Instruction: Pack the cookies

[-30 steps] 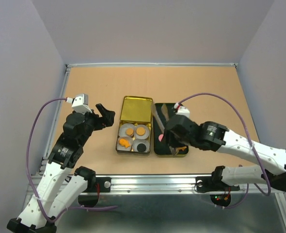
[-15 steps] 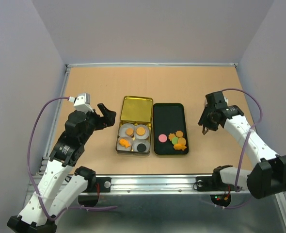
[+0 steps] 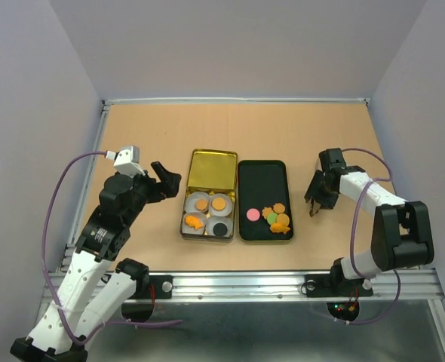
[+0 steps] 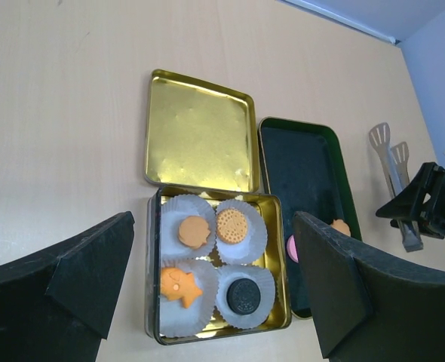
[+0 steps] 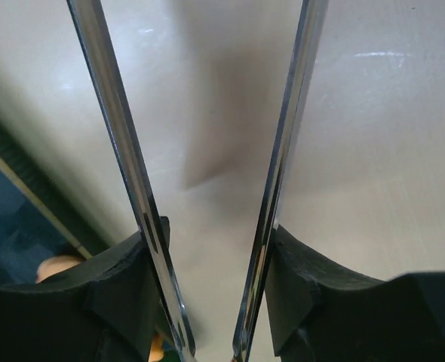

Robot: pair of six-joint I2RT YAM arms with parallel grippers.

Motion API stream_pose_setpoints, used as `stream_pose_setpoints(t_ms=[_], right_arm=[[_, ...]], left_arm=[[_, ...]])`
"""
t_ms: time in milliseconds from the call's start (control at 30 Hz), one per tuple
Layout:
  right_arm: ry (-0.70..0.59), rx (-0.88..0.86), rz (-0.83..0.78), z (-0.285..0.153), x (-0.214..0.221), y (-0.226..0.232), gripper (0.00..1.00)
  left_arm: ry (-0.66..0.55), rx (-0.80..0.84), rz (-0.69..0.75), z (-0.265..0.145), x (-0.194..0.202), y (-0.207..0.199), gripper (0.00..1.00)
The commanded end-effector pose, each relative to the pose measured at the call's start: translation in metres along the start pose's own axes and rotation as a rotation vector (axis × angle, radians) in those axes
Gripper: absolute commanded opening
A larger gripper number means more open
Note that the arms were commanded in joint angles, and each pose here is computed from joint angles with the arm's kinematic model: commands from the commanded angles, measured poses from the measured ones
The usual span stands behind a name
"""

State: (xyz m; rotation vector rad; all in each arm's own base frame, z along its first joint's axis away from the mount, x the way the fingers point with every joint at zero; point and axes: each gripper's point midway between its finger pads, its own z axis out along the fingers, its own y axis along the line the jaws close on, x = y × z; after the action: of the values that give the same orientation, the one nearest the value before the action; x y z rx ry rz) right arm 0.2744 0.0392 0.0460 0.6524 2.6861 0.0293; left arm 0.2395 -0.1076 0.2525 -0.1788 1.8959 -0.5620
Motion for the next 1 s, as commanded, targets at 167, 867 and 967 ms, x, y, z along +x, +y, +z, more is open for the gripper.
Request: stream_pose_setpoints(t_ms=[167,867,967], right_arm=[[0.019,-0.010,0.029,0.032,0.003,-0.010,0.62],[-0.086,-0.085,0.031,-0.015,-0.013,-0.004,0.93],[-0.130,-0.162,0.048,-0.047,-0.021,0.006,1.00]], left_arm=[[-0.046,0.046,0.005,-0.003,-0.010,-0.010,0.98],[-0.005,0.016,0.008,0.007,-0.003,-0.005,0.98],[0.021,0.000,0.010,0.014,0.002,-0.003,0.99]])
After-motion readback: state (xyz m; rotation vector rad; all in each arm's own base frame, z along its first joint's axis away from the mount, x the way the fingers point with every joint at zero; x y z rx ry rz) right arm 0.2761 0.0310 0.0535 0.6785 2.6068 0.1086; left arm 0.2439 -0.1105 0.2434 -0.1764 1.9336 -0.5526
